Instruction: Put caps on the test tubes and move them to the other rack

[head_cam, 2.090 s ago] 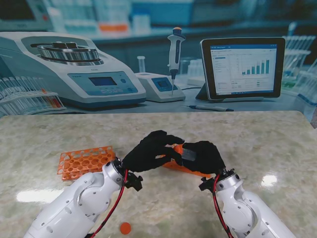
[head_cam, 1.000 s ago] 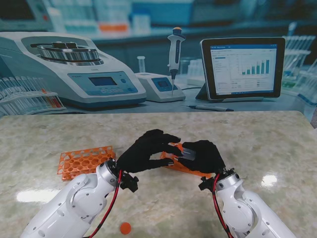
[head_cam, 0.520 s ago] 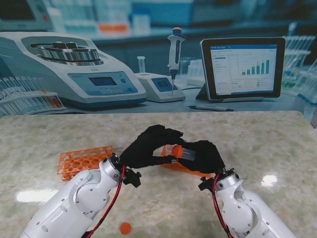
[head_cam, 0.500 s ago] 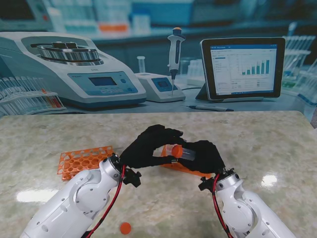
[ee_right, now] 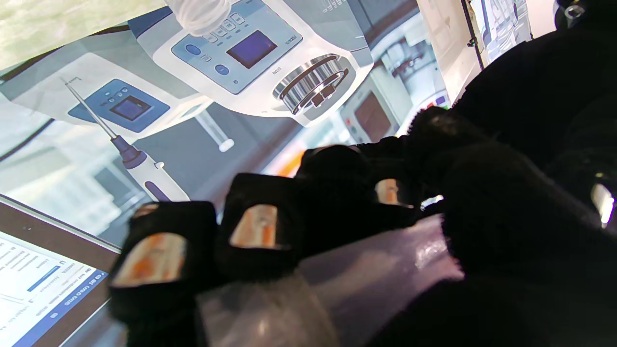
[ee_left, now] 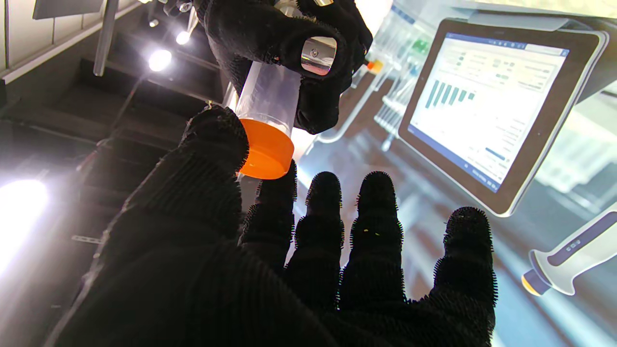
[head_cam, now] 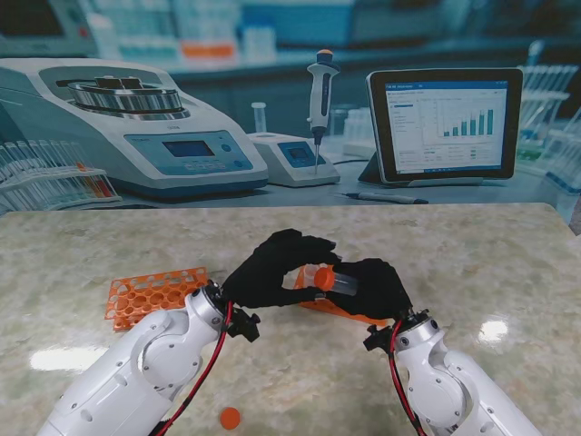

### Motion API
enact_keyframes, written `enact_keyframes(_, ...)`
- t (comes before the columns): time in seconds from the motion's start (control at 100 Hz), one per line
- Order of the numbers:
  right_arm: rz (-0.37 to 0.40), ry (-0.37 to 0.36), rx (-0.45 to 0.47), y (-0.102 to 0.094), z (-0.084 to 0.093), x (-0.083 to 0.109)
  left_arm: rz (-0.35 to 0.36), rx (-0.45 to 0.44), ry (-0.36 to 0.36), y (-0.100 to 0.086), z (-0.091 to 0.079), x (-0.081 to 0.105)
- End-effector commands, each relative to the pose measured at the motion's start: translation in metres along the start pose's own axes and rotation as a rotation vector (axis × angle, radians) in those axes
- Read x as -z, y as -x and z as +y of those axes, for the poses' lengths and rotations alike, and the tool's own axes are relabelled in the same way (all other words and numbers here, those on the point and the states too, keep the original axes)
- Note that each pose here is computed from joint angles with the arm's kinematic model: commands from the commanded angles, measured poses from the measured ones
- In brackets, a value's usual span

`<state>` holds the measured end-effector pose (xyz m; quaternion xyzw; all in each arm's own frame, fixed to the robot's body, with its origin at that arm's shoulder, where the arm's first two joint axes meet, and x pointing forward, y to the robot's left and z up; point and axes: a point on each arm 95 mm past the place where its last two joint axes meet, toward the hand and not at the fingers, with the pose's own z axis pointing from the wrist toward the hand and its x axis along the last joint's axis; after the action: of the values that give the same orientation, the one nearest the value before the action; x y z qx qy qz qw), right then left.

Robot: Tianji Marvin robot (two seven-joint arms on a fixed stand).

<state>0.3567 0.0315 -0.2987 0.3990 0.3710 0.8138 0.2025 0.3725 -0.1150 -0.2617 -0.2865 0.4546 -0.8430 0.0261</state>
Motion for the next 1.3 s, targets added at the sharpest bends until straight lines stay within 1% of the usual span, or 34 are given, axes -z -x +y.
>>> enact_keyframes(0.0,0.006,-0.003,-0.009,-0.0037,-0.0022,0.0014,-0.002,-0.003,-0.002,0.0001,0.0006,-0.002)
enact_keyframes(0.53,0.013,-0.004,-0.01,-0.0061,-0.0028,0.0012,-0.004,-0.019,-0.013,0.0011,0.0035,-0.0041)
enact_keyframes(1.05,0.015,-0.005,-0.01,-0.0076,-0.0026,0.0007,0.009,0.004,-0.03,-0.0011,0.0061,-0.0048)
enact_keyframes(1.29,0.016,-0.005,-0.009,-0.0082,-0.0018,0.0007,0.014,-0.003,-0.024,-0.0004,0.0063,-0.0043)
